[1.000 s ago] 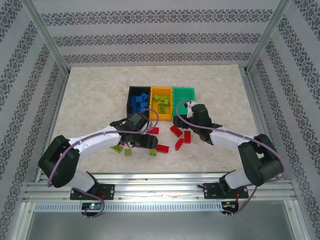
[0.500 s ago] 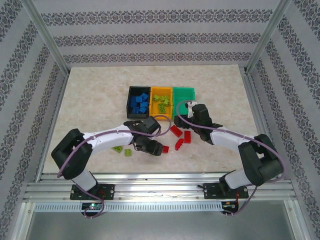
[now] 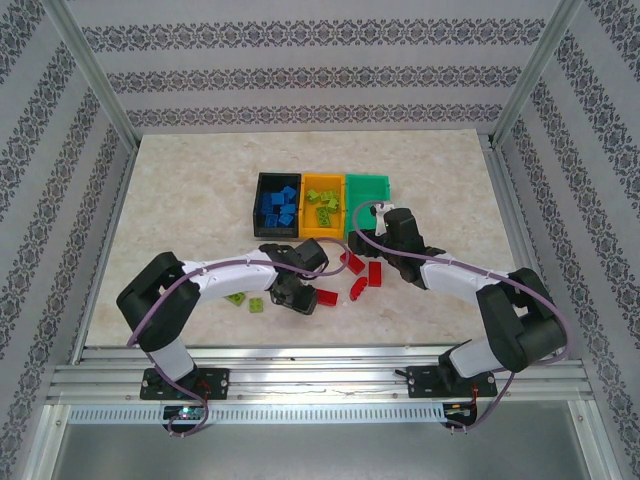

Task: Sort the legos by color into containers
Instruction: Pick up the lego from the middle-left of the table, then place the lego in the container.

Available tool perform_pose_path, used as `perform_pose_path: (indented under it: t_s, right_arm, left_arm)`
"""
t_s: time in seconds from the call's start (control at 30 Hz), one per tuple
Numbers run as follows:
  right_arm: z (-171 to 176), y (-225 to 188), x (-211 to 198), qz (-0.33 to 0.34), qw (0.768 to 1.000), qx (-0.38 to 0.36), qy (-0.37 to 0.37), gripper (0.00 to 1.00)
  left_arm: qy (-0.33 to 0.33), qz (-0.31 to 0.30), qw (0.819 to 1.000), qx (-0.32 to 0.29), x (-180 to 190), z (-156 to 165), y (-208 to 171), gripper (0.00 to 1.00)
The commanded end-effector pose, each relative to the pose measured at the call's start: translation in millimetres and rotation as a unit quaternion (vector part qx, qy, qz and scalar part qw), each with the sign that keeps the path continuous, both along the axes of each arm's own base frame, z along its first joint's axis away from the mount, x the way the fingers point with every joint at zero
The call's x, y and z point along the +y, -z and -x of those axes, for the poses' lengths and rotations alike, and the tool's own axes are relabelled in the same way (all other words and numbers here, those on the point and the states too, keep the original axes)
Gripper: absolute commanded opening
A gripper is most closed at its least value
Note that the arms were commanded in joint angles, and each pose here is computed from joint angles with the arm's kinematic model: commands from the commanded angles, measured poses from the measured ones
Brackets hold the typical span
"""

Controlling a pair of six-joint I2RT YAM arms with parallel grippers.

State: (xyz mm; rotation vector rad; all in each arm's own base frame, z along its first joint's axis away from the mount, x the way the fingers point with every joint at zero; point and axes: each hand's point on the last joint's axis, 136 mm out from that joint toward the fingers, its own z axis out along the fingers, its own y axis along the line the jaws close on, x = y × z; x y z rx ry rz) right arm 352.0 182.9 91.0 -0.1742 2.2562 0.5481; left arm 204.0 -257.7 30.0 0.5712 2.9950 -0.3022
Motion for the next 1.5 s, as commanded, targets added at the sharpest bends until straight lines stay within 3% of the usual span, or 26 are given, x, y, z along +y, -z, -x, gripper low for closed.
perform_pose_path:
  t_s: [0.0,0.37,0.53,0.8,1.0,1.07,1.17,1.33,1.47]
  right_arm:
    - [-9,-11,-1,-0.002,1.000,-0.015,0.003,0.67]
    - [-9,-9,1,-0.005,1.000,-0.012,0.002,0.67]
    - [-8,-10,0,-0.006,1.000,-0.013,0.002,0.67]
    - [-9,-12,-2,-0.007,1.000,-0.015,0.007,0.67]
    - [-10,-12,-4,-0.008,1.000,-0.015,0.009,0.67]
    - [-10,-12,-5,-0.008,1.000,-0.015,0.011,0.67]
    - [-10,-11,-5,-0.011,1.000,-0.014,0.010,0.67]
    - [-9,-12,-3,-0.016,1.000,-0.013,0.007,0.67]
    - [-9,-11,-3,-0.016,1.000,-0.011,0.006,0.67]
  left_arm:
    - [0.006,0.018,1.000,-0.019,-10,-3,-14,0.31]
    - [-0.015,0.069,0.992,-0.106,-27,-40,-68,0.29]
    - [-0.048,0.070,0.985,-0.153,-23,-82,-91,0.30]
    - [-0.101,0.106,0.975,-0.169,-21,-168,-107,0.31]
    - [-0.075,0.053,0.984,-0.152,-18,-209,-96,0.41]
    - [-0.082,0.024,0.983,-0.162,-11,-220,-95,0.51]
    - [-0.098,0.009,0.983,-0.157,-5,-227,-96,0.61]
    - [-0.099,0.044,0.981,-0.160,-10,-218,-100,0.62]
    - [-0.119,0.033,0.977,-0.177,7,-208,-102,0.63]
